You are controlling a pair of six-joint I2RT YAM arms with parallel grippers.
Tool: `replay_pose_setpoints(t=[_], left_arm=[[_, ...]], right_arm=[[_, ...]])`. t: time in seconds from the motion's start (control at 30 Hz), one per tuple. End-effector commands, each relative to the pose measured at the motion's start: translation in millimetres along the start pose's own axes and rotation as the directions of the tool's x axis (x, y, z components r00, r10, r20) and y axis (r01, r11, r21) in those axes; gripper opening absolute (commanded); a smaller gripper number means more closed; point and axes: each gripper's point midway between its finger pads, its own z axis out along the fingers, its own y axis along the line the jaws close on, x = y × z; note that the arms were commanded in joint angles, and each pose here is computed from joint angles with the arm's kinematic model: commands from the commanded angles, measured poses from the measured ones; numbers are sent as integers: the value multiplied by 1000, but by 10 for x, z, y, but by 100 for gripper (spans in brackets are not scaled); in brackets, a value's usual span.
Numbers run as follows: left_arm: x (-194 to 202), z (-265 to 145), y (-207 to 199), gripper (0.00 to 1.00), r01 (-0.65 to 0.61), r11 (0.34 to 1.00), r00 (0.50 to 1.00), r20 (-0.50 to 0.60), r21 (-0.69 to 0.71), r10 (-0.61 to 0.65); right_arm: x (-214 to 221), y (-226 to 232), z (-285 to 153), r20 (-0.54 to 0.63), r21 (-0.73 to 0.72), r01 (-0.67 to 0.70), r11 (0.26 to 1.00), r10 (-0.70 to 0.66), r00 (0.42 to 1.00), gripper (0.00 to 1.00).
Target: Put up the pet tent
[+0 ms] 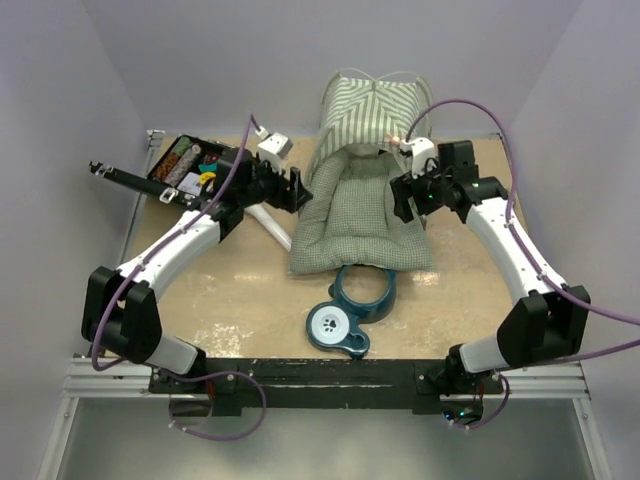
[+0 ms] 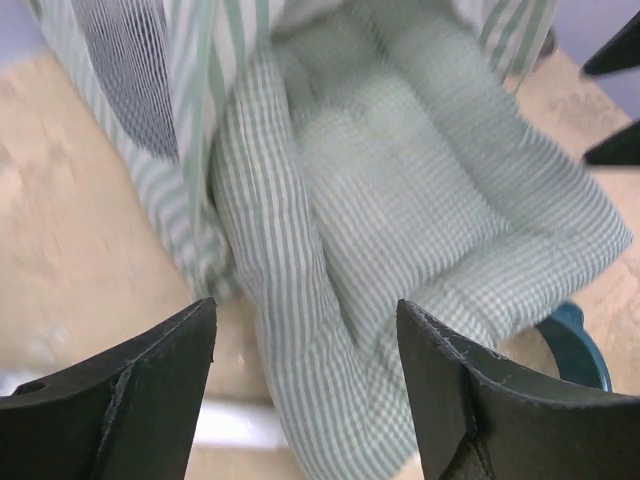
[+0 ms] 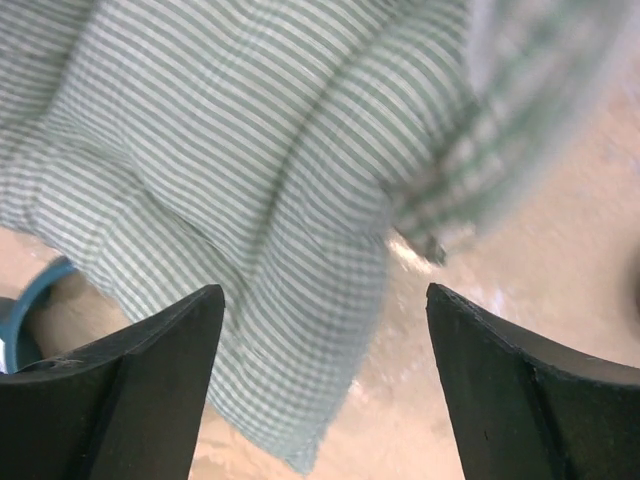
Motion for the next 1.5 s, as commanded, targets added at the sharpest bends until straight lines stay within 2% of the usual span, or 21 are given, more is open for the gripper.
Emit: replay_pose_setpoints(t=[0.0, 0.07, 0.17, 0.23, 0.4, 0.57, 0.63, 0.67, 0.73, 0.77, 0.87, 1.03, 1.13, 1.33, 1.4, 1.47], left_arm=[[665, -206, -94, 80, 132, 991, 980, -152, -6, -132], [841, -229, -124, 85, 186, 983, 966, -181, -7, -184], [1068, -225, -111, 88, 251, 967, 946, -204, -32, -252], [1190, -217, -108, 90, 280, 959, 936, -211, -39, -282], [1357, -107, -47, 89, 306, 951, 928, -205, -52, -310], [1456, 39, -102, 82, 286, 958, 937, -207, -10, -282], [1475, 118, -138, 80, 286, 958, 936, -215, 10, -278], [1472, 155, -178, 80, 294, 955, 934, -221, 33, -280], [1369, 207, -276, 69, 294, 952, 938, -214, 81, -272], [1287, 219, -332, 59, 287, 952, 943, -204, 106, -262], [917, 222, -522, 2, 269, 948, 958, -150, 172, -245], [31, 348, -774, 0, 211, 950, 977, -14, 229, -213], [-228, 555, -760, 0, 182, 959, 982, 7, 219, -188], [-286, 1036, -547, 0, 129, 979, 991, 12, 158, -133], [-239, 1169, -471, 0, 143, 981, 990, -17, 134, -142], [-93, 1253, -342, 0, 229, 970, 971, -85, 85, -222]], right_arm=[[217, -192, -258, -45, 30, -29, 999, 30, 999, 86], [218, -160, -239, -51, 8, -28, 1000, 28, 998, 87], [377, -100, -26, -126, -67, -34, 997, 26, 992, 88], [577, -45, 74, -193, -140, 25, 990, -52, 980, 86], [872, 78, 61, -192, -190, 97, 977, -134, 972, 86], [934, 32, 199, -216, -174, 70, 982, -108, 970, 77], [871, 12, 252, -198, -172, 68, 983, -102, 975, 69], [824, 29, 258, -185, -183, 62, 981, -96, 978, 60], [720, 67, 260, -160, -205, 47, 978, -80, 984, 48], [672, 90, 249, -146, -218, 43, 975, -76, 986, 39], [410, 149, 152, -77, -236, 51, 970, -71, 995, 1], [-333, 187, -41, 123, -151, 82, 985, -64, 990, 0], [-693, 147, -43, 213, -43, 89, 995, -78, 974, 0], [-983, -232, 259, 205, 148, 17, 989, -48, 978, 0], [-1008, -351, 354, 196, 202, 2, 979, -43, 980, 0], [-998, -346, 471, 177, 185, -29, 982, -4, 984, 0]])
